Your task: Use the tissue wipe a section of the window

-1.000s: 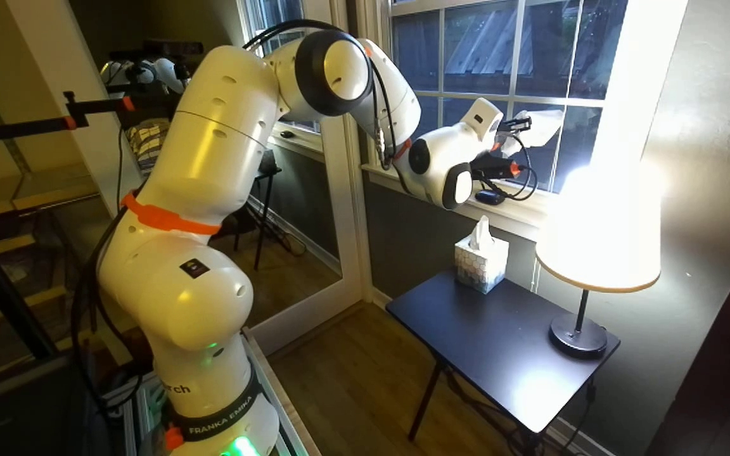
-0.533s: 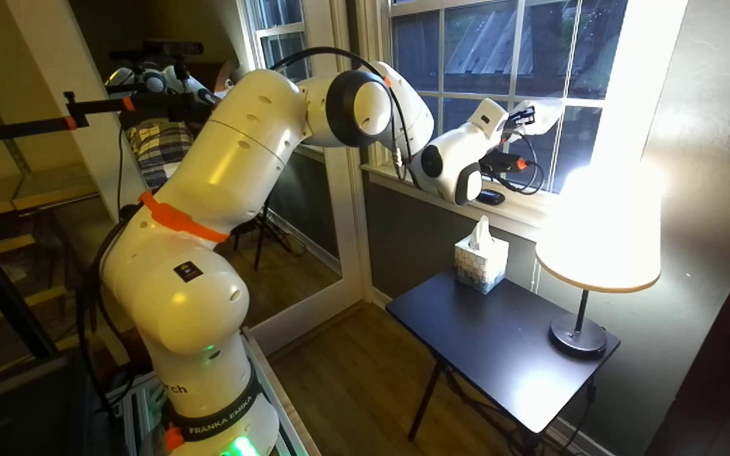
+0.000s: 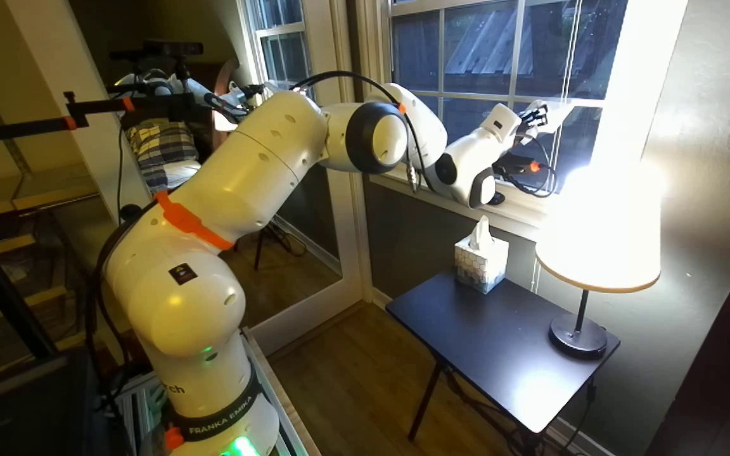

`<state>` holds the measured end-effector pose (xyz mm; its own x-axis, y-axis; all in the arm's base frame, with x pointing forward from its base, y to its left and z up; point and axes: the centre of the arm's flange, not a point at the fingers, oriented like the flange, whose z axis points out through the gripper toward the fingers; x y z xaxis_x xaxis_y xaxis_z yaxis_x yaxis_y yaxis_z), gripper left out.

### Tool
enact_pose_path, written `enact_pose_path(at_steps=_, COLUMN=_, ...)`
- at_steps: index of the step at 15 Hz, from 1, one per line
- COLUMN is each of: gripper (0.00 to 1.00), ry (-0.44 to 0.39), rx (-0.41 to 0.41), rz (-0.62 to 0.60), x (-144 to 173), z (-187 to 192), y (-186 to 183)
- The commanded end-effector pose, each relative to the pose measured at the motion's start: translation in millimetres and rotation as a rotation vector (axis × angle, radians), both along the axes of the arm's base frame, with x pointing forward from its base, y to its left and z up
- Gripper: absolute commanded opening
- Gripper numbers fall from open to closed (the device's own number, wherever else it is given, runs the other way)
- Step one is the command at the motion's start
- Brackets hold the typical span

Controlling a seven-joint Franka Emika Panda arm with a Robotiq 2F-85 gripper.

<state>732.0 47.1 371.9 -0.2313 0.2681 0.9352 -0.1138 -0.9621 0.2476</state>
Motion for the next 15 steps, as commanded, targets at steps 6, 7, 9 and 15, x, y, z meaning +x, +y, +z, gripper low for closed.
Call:
enact_pose_path(at_steps=6, gripper=0.00, ry=-0.028, rx=0.039, rz=0.025, x=35.4, z=-10.7, y=5.3)
enact_pose_path(at_steps=7, gripper=0.00, ry=-0.022, rx=0.045, rz=0.027, x=38.0, z=-10.9, y=6.4)
enact_pose_path(at_steps=9, gripper=0.00, ry=-0.006, rx=0.047, rz=0.029, x=44.0, z=-11.6, y=8.1)
enact_pose_path(at_steps=15, gripper=0.00, ry=0.035, rx=0.079, rz=0.014, x=65.4, z=-15.0, y=0.4)
